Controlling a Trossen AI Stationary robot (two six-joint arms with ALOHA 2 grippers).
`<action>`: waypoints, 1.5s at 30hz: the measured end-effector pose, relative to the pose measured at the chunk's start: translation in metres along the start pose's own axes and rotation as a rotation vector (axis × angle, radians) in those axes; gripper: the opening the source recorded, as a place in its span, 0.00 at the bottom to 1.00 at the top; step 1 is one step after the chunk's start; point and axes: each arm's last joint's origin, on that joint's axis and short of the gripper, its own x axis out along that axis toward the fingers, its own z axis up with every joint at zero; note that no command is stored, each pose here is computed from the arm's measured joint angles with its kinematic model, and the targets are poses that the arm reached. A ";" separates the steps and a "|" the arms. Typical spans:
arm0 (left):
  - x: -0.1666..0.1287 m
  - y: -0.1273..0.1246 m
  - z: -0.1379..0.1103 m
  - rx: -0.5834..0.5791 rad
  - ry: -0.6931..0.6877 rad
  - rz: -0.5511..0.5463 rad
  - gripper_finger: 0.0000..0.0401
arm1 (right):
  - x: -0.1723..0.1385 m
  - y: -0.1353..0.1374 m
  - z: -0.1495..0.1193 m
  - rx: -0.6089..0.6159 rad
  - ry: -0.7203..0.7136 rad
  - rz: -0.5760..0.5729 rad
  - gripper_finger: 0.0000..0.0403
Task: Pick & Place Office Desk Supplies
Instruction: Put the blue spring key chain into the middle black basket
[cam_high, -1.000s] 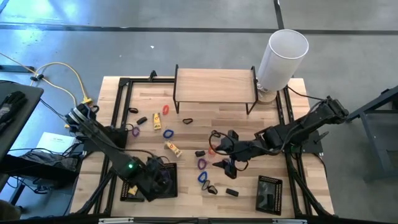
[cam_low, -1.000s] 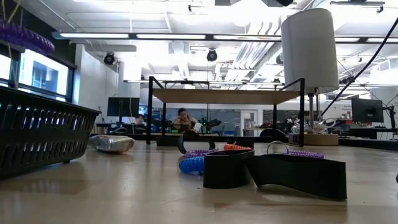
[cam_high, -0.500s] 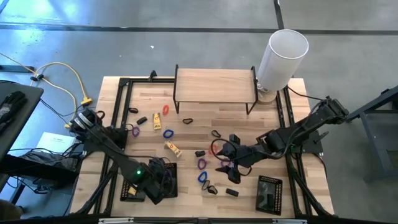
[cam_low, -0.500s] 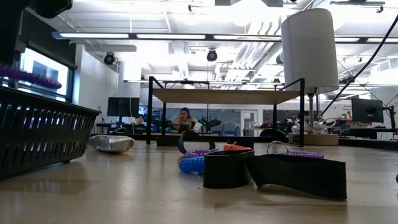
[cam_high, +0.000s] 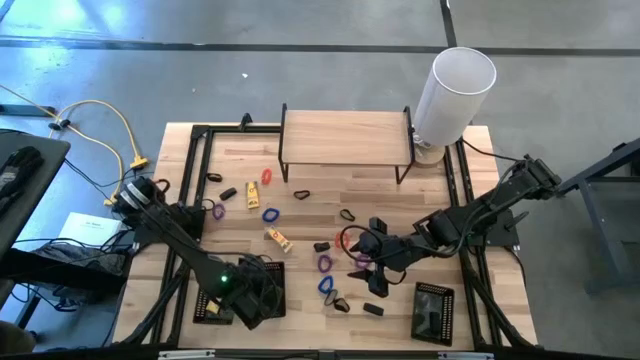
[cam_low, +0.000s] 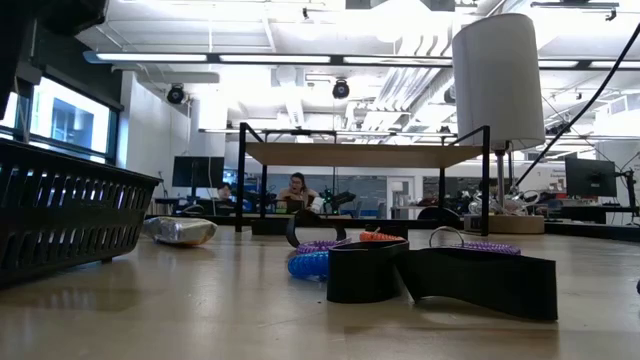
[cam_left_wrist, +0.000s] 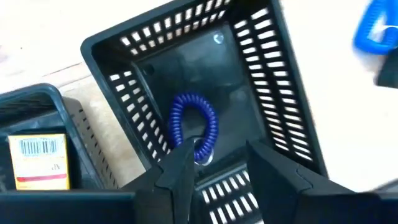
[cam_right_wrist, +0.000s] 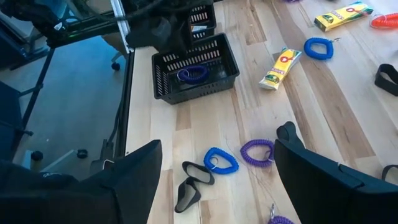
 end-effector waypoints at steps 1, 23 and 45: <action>-0.004 0.000 0.003 0.010 0.005 -0.012 0.34 | 0.000 0.000 0.000 -0.003 -0.001 -0.001 0.74; -0.054 0.017 0.175 0.188 -0.121 0.073 0.34 | 0.000 -0.004 0.000 0.049 -0.034 -0.087 0.74; 0.019 0.055 0.213 0.399 -0.019 0.147 0.34 | 0.003 -0.020 0.005 0.125 -0.030 -0.157 0.74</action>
